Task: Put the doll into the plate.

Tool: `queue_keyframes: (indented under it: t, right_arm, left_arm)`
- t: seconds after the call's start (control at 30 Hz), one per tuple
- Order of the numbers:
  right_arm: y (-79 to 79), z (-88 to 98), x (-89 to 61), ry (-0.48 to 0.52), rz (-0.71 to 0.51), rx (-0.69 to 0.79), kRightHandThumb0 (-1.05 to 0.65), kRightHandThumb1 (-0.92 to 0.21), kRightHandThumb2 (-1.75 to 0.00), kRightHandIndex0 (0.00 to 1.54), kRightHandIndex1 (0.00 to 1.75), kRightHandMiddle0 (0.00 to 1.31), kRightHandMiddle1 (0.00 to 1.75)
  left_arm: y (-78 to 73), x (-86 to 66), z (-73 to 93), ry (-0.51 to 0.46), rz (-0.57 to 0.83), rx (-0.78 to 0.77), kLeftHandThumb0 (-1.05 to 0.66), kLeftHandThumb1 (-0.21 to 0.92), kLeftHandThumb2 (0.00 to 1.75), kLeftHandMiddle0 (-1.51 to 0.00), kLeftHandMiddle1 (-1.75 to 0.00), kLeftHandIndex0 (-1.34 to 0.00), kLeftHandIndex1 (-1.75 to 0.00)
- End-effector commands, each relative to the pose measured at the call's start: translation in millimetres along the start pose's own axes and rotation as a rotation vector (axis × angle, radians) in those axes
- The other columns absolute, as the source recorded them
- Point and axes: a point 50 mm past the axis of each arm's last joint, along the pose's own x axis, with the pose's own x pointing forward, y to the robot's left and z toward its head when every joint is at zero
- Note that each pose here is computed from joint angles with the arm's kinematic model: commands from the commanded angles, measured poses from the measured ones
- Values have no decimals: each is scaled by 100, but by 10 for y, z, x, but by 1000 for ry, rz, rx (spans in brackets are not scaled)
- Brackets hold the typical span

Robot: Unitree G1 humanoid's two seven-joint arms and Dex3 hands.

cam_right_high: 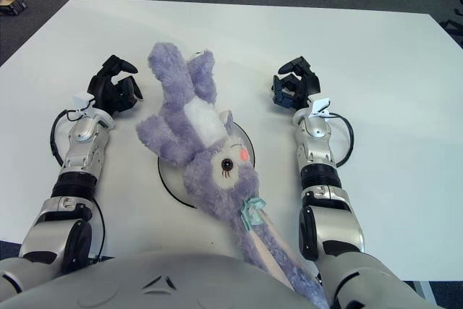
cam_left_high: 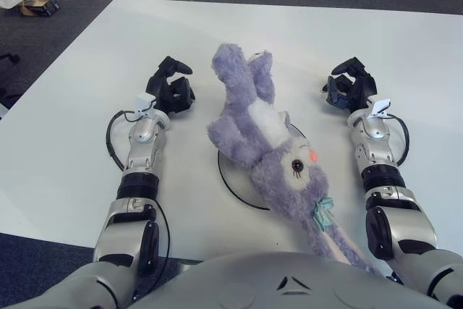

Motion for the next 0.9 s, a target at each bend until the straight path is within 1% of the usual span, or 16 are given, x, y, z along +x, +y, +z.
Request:
queue_keyframes:
  t: [0.0, 0.43, 0.67, 0.87]
  right_arm:
    - [-5, -113, -62, 65, -11, 41, -1, -30, -130, 66, 161, 44, 175]
    - [-12, -129, -62, 106, 5, 69, -1, -27, -136, 67, 168, 43, 175]
    - [-29, -109, -63, 109, 21, 48, -1, -26, -138, 66, 172, 42, 175]
    - [-37, -103, -70, 105, 32, 21, -1, -26, -140, 66, 174, 42, 175]
  left_arm:
    - [-24, -106, -147, 63, 15, -10, -43, 47, 112, -94, -175, -49, -175]
    - [-52, -110, -147, 63, 0, -16, -43, 49, 110, -92, -175, -48, -175]
    - [-72, -111, -155, 86, -5, -32, -43, 50, 109, -91, -175, -47, -175]
    - [-85, -121, -155, 82, -12, -31, -42, 52, 107, -91, -175, -45, -175]
